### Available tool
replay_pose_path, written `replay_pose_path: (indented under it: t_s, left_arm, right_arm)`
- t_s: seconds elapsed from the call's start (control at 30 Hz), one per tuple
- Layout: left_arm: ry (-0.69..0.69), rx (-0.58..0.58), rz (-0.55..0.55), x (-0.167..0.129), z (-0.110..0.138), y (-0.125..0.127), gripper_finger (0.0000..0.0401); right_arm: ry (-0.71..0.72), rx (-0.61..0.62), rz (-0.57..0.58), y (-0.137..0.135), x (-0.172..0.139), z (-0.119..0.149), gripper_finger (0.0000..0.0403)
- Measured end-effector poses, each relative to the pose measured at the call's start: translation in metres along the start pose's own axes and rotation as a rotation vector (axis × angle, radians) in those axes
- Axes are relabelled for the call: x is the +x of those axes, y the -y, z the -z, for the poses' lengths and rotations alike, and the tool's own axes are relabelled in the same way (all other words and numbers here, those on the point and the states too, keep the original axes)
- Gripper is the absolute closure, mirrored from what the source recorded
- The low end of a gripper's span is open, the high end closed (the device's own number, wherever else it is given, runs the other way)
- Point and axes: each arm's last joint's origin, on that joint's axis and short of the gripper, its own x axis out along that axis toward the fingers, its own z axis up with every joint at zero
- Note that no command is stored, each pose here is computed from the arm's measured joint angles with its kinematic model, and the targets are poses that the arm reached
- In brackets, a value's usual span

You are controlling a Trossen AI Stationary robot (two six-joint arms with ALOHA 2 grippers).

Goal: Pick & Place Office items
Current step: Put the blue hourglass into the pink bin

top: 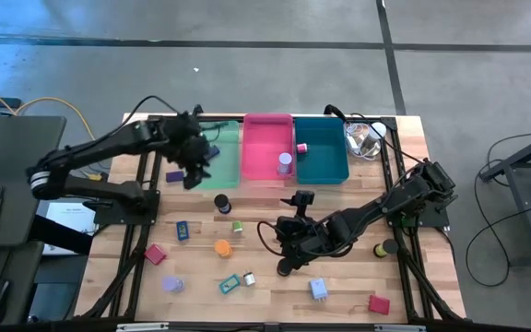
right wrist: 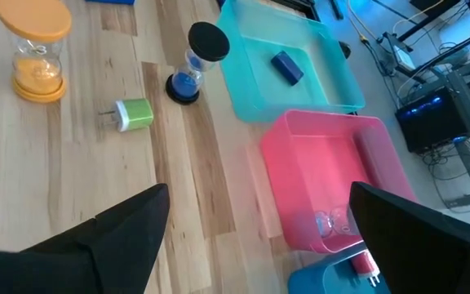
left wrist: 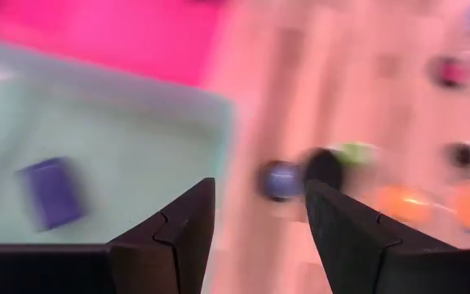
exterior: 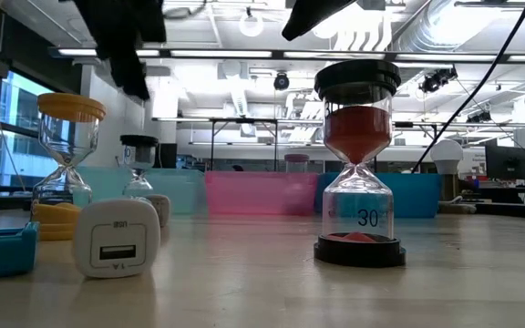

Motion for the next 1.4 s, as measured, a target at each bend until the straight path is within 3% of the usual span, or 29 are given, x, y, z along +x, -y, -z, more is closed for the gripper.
replay_pose_path:
  t_s: [0.17,0.37,0.47,0.77,1.07,1.4]
  left_arm:
    - [0.002,0.071,0.098,-0.002,0.003,0.032,0.0215]
    - [-0.071,0.316,0.076,0.019,0.005,0.066,0.0215]
    - [-0.1,0.377,0.065,0.03,0.006,0.08,0.0215]
    - [-0.136,0.441,-0.044,0.06,0.003,0.097,0.0215]
    - [-0.117,0.468,-0.045,0.059,0.002,0.097,0.0215]
    - [-0.116,0.415,-0.047,0.06,0.002,0.097,0.0215]
  right_arm:
    - [-0.006,0.001,0.003,0.002,0.002,0.0,0.0035]
    - [-0.007,0.004,0.003,0.002,0.002,0.0,0.0035]
    - [-0.009,0.02,-0.002,0.001,0.002,0.0,0.0035]
    - [-0.017,0.024,-0.025,0.0,0.0,0.001,0.0035]
    - [-0.018,0.035,-0.025,0.0,0.0,0.001,0.0035]
    - [-0.019,0.035,-0.025,0.0,0.0,0.001,0.0035]
